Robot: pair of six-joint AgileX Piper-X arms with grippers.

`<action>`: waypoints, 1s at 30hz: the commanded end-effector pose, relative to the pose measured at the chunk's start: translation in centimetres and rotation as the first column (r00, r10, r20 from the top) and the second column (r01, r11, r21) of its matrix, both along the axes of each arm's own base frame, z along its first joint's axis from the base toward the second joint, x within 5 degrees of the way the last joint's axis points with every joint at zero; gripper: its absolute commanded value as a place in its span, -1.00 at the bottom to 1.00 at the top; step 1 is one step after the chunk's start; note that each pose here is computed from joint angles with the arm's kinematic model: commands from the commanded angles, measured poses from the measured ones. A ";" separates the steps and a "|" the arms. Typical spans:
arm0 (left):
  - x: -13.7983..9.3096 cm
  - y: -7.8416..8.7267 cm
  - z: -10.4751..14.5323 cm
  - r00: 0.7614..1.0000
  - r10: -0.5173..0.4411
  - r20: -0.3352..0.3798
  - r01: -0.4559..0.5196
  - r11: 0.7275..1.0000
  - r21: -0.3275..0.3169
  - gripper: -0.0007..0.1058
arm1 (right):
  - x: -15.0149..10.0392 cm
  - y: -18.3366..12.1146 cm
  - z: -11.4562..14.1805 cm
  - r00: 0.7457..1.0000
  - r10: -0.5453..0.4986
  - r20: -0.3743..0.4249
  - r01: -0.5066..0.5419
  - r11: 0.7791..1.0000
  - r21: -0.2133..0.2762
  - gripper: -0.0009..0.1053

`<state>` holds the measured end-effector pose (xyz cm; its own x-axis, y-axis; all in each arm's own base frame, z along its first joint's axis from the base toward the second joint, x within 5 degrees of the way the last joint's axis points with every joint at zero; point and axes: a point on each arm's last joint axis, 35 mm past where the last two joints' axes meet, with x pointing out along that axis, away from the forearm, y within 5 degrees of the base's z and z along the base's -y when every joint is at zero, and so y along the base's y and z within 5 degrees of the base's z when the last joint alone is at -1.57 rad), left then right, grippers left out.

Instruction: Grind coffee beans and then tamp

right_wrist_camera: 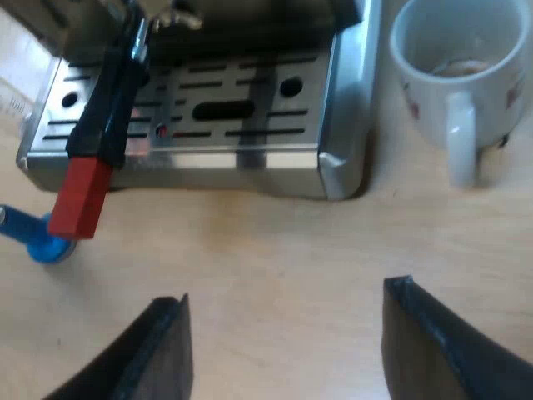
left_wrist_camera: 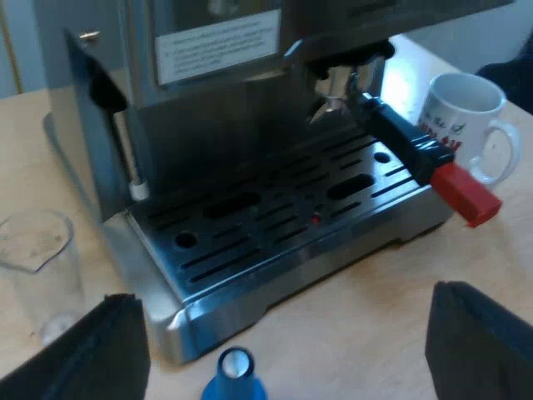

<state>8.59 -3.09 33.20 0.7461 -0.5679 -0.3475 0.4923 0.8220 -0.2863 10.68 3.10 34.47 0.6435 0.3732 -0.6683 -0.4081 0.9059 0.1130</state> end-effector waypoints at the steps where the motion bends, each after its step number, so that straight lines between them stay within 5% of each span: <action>1: 0.9 -0.4 0.6 0.998 -0.060 0.034 0.060 0.998 -0.015 0.32 | 0.7 0.7 0.2 1.000 0.020 -0.012 -0.020 1.000 0.000 0.00; 6: 2.6 -0.9 0.2 0.992 -0.128 0.011 0.129 0.991 -0.023 0.32 | 1.9 2.6 0.1 0.998 0.063 0.016 -0.063 0.998 -0.013 0.00; 12: 4.4 -1.8 -1.3 0.958 -0.287 -0.010 0.287 0.957 -0.048 0.32 | 2.7 5.3 -0.1 0.991 0.125 0.052 -0.122 0.990 -0.064 0.00; 30: 5.4 -2.1 -6.7 0.931 -0.363 -0.025 0.364 0.931 0.006 0.32 | 6.1 12.4 -0.3 0.985 0.116 -0.129 -0.119 0.993 -0.016 0.00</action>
<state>13.96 -5.07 26.40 0.4935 -0.7797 -0.3854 0.7315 0.6118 -0.3009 16.80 15.39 33.86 0.5036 0.4194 -0.7553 -0.4928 0.8575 0.1476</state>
